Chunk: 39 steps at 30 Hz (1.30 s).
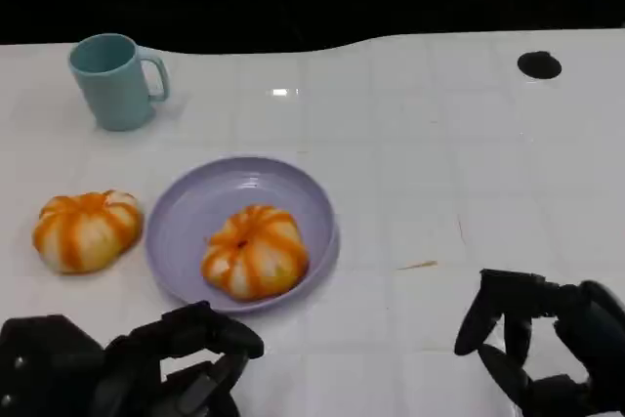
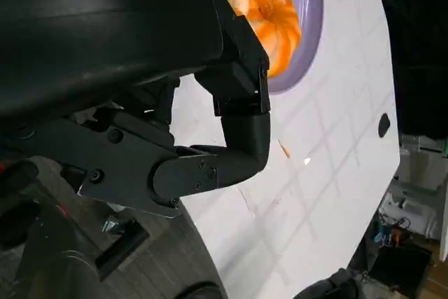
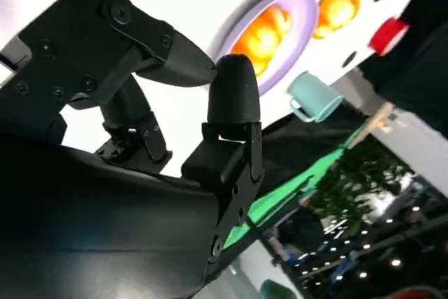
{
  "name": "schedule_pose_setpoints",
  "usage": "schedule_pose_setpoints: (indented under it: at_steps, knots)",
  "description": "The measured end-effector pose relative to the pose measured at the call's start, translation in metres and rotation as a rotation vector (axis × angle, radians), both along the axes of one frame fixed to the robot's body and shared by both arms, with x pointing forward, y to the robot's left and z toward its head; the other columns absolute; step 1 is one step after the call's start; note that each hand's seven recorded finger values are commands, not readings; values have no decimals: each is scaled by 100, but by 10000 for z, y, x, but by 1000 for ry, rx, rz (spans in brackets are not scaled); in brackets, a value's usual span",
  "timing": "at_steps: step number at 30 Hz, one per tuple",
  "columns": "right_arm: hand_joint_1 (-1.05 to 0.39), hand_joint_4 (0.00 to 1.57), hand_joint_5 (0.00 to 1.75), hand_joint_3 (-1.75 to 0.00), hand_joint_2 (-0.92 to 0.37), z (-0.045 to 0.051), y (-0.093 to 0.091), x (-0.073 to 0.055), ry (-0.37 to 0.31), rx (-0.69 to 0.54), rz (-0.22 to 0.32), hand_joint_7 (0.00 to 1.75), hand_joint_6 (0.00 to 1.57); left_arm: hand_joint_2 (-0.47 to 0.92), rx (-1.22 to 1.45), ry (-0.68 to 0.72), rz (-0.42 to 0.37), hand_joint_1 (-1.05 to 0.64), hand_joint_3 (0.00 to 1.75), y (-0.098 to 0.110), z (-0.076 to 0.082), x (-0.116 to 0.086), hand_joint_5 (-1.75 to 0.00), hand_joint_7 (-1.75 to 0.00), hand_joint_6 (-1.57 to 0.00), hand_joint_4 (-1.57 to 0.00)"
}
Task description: Grasp the bread from the table and place it into the plate.
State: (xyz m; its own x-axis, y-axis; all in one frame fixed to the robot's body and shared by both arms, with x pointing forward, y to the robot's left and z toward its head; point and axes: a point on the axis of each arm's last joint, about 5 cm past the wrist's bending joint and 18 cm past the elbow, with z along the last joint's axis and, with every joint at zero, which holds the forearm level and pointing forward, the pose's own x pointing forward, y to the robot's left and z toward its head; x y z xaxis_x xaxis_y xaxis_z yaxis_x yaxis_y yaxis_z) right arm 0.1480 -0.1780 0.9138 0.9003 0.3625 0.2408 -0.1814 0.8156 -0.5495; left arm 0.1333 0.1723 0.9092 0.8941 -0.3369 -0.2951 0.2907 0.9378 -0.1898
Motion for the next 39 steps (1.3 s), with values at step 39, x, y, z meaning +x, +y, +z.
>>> schedule_pose_setpoints:
  at_steps: [39]
  knots:
    - [-18, 99, 175, -120, -39, -157, -19, -59, 105, -103, -129, 145, 84, 92, 20, -5, 27, -37, 51, 65, -37, 46, -175, -128, -60, -62]
